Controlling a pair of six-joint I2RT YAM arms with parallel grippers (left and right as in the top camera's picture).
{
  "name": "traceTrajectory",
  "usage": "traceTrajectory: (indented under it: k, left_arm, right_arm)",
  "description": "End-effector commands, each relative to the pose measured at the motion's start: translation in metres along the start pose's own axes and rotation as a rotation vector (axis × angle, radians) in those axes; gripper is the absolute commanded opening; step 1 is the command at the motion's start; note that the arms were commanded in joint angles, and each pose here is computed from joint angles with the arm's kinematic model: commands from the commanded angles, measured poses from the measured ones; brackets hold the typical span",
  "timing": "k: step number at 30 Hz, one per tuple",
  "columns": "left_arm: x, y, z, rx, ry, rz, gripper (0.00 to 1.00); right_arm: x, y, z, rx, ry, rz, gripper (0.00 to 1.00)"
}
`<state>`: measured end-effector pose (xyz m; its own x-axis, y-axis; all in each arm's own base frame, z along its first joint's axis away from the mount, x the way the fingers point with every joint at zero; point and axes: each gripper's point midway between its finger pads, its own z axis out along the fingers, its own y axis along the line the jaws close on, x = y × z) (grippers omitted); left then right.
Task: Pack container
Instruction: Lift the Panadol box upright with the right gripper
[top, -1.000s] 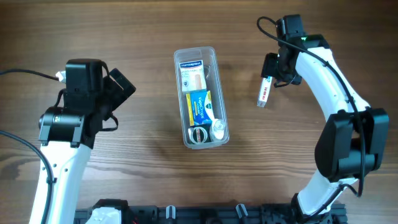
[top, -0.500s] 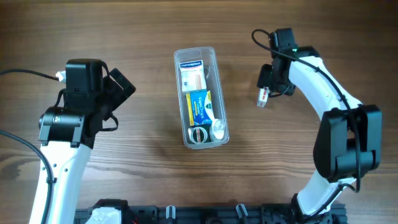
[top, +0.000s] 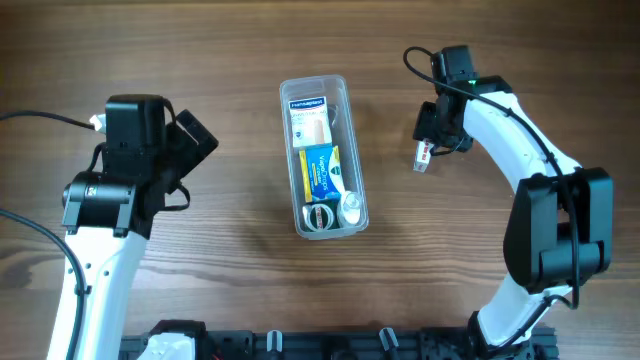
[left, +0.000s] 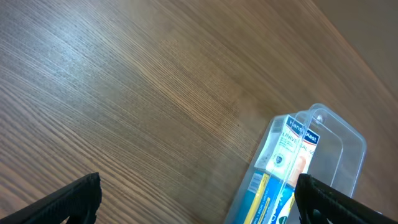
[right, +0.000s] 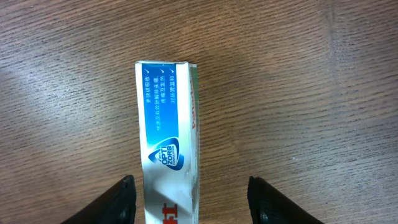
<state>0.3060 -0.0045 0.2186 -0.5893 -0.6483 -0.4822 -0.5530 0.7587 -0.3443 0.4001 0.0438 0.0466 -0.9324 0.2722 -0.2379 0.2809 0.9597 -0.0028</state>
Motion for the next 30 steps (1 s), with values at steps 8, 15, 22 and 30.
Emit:
traceTrajectory:
  k: [8, 15, 22, 30]
  left_arm:
    - [-0.0089, -0.0001, -0.0067, 0.001, -0.036, 0.004, 1.00]
    - [-0.0088, 0.0000, -0.0067, 0.001, -0.036, 0.005, 1.00]
    - [-0.0089, 0.0000, -0.0067, 0.001, -0.036, 0.004, 1.00]
    - [-0.0089, -0.0001, -0.0067, 0.001, -0.036, 0.004, 1.00]
  right_arm:
    - [0.0076, 0.0035, 0.0098, -0.004, 0.031, -0.015, 0.52]
    - [0.0070, 0.0061, 0.0110, -0.018, 0.031, -0.014, 0.53]
    - [0.0062, 0.0065, 0.0112, -0.019, 0.028, -0.016, 0.53]
    - [0.0055, 0.0069, 0.0113, -0.020, 0.025, -0.015, 0.53]
